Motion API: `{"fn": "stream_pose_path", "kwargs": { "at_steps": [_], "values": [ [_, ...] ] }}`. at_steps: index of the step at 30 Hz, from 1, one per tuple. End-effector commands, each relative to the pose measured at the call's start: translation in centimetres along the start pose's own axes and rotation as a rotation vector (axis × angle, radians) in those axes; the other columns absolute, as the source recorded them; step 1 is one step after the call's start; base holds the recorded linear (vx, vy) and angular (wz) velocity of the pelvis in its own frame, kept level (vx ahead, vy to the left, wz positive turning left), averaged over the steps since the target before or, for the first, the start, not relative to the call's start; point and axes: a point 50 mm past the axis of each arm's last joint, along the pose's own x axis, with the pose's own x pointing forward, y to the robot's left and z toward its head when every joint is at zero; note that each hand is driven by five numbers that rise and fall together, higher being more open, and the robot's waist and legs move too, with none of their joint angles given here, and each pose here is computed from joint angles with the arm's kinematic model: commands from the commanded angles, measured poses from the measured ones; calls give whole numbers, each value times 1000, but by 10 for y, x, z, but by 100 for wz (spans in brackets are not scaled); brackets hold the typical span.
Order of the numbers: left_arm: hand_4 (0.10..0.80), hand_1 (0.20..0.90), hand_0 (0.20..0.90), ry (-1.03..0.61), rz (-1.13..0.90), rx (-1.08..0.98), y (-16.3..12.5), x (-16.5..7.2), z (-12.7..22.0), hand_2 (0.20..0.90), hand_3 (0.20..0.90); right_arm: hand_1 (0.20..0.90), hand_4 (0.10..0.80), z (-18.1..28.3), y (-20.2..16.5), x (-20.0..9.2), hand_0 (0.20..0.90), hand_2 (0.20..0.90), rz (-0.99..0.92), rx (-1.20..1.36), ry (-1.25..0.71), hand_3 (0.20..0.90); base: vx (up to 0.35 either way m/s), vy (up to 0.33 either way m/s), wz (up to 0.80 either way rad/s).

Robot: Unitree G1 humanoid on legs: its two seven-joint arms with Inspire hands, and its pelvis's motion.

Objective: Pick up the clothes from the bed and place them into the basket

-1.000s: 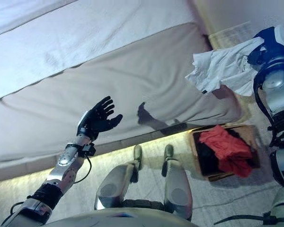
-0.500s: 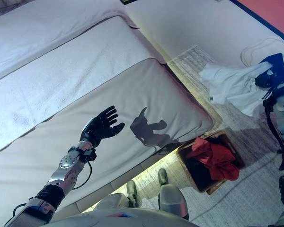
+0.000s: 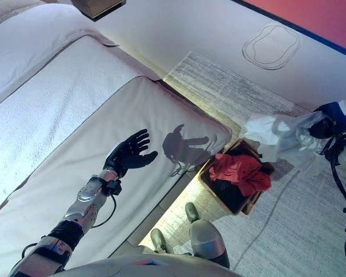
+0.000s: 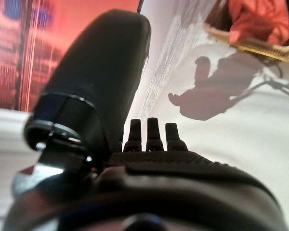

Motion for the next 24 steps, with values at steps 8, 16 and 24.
{"fn": "stream_pose_path", "kwargs": {
  "at_steps": [8, 16, 24],
  "values": [
    [800, 900, 900, -58, -64, 16, -17, 7, 7, 900, 900, 300, 100, 0, 4, 7, 300, 300, -33, 18, -5, 200, -2, -36, -1],
    [800, 900, 900, -57, -68, 20, -17, 5, 5, 900, 900, 820, 707, -1, 22, 9, 820, 820, -5, 26, 26, 807, 3, -14, 0],
    [800, 900, 900, -66, -65, 19, -17, 6, 6, 900, 900, 900, 800, -5, 30, 9, 900, 900, -1, -3, 61, 900, -2, 0, 0]
  ]
}}
